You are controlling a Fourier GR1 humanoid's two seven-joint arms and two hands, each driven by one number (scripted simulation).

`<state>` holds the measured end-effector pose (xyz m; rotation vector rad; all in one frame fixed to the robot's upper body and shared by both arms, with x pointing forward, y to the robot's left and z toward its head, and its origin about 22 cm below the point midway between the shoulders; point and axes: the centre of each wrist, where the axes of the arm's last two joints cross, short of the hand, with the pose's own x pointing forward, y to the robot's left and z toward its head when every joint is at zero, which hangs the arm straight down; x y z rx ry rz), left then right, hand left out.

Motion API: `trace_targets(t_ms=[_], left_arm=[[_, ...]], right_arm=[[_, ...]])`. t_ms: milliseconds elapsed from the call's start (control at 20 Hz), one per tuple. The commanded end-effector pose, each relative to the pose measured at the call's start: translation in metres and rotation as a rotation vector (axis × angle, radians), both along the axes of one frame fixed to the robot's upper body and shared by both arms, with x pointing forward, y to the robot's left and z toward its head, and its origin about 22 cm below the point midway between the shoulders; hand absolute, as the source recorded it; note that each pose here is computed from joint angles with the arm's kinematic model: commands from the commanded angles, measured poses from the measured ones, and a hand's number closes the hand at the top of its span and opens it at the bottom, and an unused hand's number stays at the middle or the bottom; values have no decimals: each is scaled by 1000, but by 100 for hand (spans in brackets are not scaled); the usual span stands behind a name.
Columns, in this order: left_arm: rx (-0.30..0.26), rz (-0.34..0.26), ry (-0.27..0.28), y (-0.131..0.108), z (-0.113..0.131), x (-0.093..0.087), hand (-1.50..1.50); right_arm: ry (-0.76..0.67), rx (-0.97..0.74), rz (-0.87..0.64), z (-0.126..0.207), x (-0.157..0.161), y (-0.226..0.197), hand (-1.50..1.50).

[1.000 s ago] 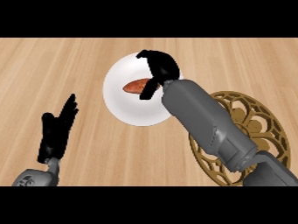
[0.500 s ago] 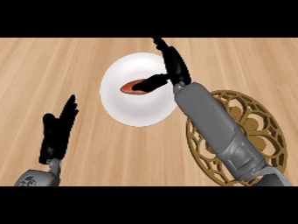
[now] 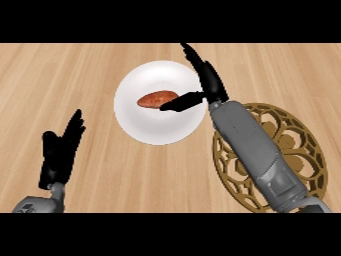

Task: Pick the sweet potato from the placemat and place it in the plate

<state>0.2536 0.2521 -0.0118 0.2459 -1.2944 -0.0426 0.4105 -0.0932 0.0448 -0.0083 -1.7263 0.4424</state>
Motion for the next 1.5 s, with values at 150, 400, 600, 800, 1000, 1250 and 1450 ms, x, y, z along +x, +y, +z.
trace_targets(t_ms=[150,400,600,800,1000,1250,1450], left_arm=[[-8,-1,4,12,7,-12,0],[4,-19,-7,-16,8,-5,0],[-11,-16,1,4,-1,-1,0],[-23,-18,11,-10,7,20,0],[-3,8,10,13,-3,-2,0],[-3,-6,13,0,1,7,0],[-14,5,0,-6,6,5,0]], right_arm=[[-30,11,30,-17,-3,-6,-150],[-12,-70,-48,-23,-6,8,-150],[-1,-102,-88,-24,2,0,-150],[14,-116,-91,-26,-1,3,-150],[6,-155,-124,-23,4,-5,-150],[15,-149,-140,-25,8,-23,-150],[25,-165,-141,-49,-2,-42,-150]])
